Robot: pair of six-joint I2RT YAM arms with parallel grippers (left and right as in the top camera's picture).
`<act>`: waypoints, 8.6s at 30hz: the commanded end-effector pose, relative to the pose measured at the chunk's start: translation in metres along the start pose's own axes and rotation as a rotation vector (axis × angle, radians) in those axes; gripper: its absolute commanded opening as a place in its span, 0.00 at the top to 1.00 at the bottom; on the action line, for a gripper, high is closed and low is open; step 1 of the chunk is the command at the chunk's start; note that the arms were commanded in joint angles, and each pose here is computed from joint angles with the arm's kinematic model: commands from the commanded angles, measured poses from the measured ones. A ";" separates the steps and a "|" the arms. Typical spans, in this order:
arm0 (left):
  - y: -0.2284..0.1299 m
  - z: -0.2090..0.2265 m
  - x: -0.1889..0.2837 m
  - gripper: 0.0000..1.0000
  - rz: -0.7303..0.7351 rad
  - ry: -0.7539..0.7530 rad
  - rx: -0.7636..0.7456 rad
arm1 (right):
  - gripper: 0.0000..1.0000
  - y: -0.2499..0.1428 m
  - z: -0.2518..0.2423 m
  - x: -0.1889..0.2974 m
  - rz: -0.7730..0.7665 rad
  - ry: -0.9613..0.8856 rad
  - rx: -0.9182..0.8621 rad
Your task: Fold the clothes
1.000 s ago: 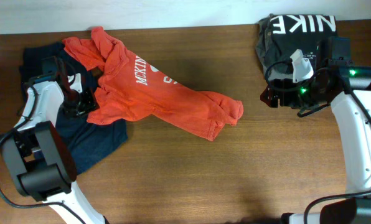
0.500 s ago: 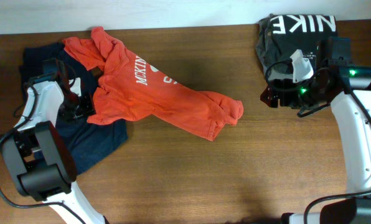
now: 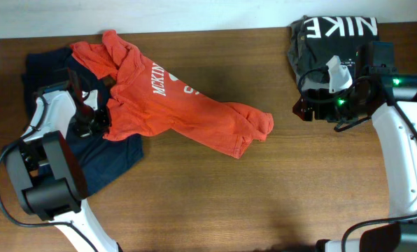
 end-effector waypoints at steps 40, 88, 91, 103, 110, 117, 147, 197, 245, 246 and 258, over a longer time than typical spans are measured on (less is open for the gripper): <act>-0.056 -0.061 0.257 0.99 -0.511 -0.192 -0.153 | 0.16 -0.067 0.008 -0.090 -0.030 -0.057 -0.183; -0.235 -0.057 0.470 0.99 -1.310 -0.146 -0.233 | 0.96 -0.071 0.072 0.243 -0.579 -0.326 -0.050; -0.200 -0.057 0.454 0.99 -1.218 -0.120 -0.207 | 0.96 -0.048 0.061 0.223 -0.497 -0.326 -0.058; 0.024 -0.086 0.307 0.99 -0.847 -0.164 -0.223 | 0.96 0.115 -0.004 0.015 -0.202 -0.167 0.009; 0.108 -0.150 0.180 0.99 -0.773 -0.208 -0.331 | 0.96 0.162 -0.008 -0.122 -0.184 -0.132 0.081; 0.138 -0.158 0.097 0.99 -0.730 -0.134 -0.322 | 0.96 0.172 -0.029 -0.172 -0.197 -0.184 0.079; 0.041 -0.124 0.154 0.99 -0.395 0.014 -0.270 | 0.96 0.108 -0.070 -0.060 0.135 -0.190 -0.005; -0.197 -0.106 0.042 0.59 0.013 -0.016 -0.221 | 0.65 -0.061 -0.048 0.016 0.228 -0.253 -0.275; -0.134 -0.125 0.052 0.11 -0.222 0.113 -0.306 | 0.55 -0.058 -0.057 -0.002 0.197 -0.258 -0.258; -0.139 -0.124 0.052 0.17 -0.197 0.111 -0.297 | 0.55 -0.058 -0.057 -0.002 0.196 -0.259 -0.258; -0.174 -0.106 -0.001 0.51 -0.084 0.044 -0.143 | 0.54 -0.056 -0.058 -0.002 0.186 -0.260 -0.252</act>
Point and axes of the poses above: each gripper's point midway between its finger pads, its own x axis back along the fingers, its own z axis along the line the jaws close on, y = z × x, the point moved 6 cm from there along x, back along the fingers, and after that the axes turned 6 degrees about x, right-handed, at the moved point
